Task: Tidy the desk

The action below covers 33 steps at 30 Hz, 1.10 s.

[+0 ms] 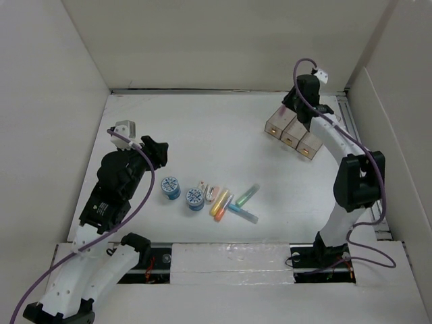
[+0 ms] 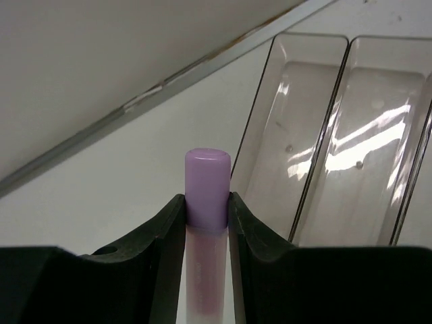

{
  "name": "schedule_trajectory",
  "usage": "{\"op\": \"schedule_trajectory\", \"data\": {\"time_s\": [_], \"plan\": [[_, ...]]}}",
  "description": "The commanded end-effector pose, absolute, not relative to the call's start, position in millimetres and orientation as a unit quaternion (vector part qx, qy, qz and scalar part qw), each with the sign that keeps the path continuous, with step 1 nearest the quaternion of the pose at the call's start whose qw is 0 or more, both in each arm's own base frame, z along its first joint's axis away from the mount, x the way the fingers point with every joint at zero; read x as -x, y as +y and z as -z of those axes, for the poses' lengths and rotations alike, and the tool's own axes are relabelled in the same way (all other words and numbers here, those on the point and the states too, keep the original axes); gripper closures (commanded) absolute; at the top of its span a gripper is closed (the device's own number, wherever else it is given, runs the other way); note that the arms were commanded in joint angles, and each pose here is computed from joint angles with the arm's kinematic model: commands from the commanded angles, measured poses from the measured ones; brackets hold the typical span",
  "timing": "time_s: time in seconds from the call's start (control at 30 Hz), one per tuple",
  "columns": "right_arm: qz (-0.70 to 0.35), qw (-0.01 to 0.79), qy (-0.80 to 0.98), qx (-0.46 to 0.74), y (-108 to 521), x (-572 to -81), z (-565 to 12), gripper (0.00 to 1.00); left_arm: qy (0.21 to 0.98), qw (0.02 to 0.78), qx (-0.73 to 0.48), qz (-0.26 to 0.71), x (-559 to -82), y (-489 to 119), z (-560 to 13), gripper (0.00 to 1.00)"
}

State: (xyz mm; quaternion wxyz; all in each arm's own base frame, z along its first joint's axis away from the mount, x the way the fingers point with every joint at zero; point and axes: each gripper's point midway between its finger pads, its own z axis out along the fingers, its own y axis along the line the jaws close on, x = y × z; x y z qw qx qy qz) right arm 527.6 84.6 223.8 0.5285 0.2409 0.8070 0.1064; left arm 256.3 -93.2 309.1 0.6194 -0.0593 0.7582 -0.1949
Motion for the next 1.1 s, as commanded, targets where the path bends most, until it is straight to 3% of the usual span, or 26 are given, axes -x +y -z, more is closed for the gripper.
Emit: {"op": "schedule_trajectory", "data": {"time_s": [0.0,0.03,0.2,0.43,0.5,0.53,0.63,0.73,0.8,0.87,0.93,0.97,1.0,1.07], "plan": [[-0.089,0.512,0.818,-0.245,67.3,-564.5,-201.2,0.84,0.741,0.637,0.052,0.204,-256.6,-94.5,-319.7,0.52],[-0.096,0.526,0.809,-0.245,67.9,-570.1,-217.8,0.84,0.742,0.637,0.052,0.203,-256.6,-94.2,-319.3,0.52],[-0.084,0.497,0.826,-0.253,51.6,-597.4,-183.8,0.84,0.741,0.638,0.054,0.201,-256.9,-93.2,-319.3,0.52],[-0.078,0.483,0.829,-0.270,35.2,-596.6,-166.8,0.81,0.746,0.634,0.054,0.197,-259.8,-93.7,-316.4,0.52],[-0.078,0.476,0.832,-0.273,31.3,-594.6,-160.5,0.71,0.746,0.634,0.054,0.197,-260.4,-93.9,-316.7,0.52],[-0.079,0.476,0.832,-0.275,31.4,-593.6,-161.2,0.55,0.746,0.634,0.054,0.197,-260.4,-93.9,-316.7,0.52],[-0.086,0.480,0.829,-0.274,32.9,-591.3,-167.2,0.29,0.747,0.633,0.053,0.196,-260.8,-94.1,-315.6,0.52],[-0.100,0.490,0.823,-0.269,35.8,-581.3,-185.9,0.19,0.748,0.632,0.053,0.196,-261.3,-94.6,-314.8,0.52],[-0.123,0.508,0.816,-0.248,56.8,-567.1,-214.8,0.26,0.748,0.632,0.053,0.196,-261.6,-94.7,-314.8,0.52],[-0.144,0.492,0.829,-0.223,79.7,-539.3,-199.1,0.55,0.749,0.631,0.052,0.196,-261.6,-95.0,-314.1,0.52],[-0.195,0.522,0.812,-0.174,126.4,-506.9,-234.4,0.88,0.750,0.629,0.051,0.198,-262.3,-96.2,-313.3,0.52],[-0.197,0.496,0.831,-0.157,141.2,-480.4,-203.7,0.94,0.751,0.629,0.051,0.196,-263.0,-96.1,-312.5,0.52],[-0.219,0.514,0.818,-0.136,157.8,-461.6,-223.6,0.98,0.752,0.627,0.051,0.196,-263.2,-96.2,-311.0,0.52],[-0.239,0.493,0.831,-0.092,203.4,-419.7,-208.7,1.00,0.755,0.624,0.049,0.197,-264.0,-97.7,-308.7,0.52]]}}
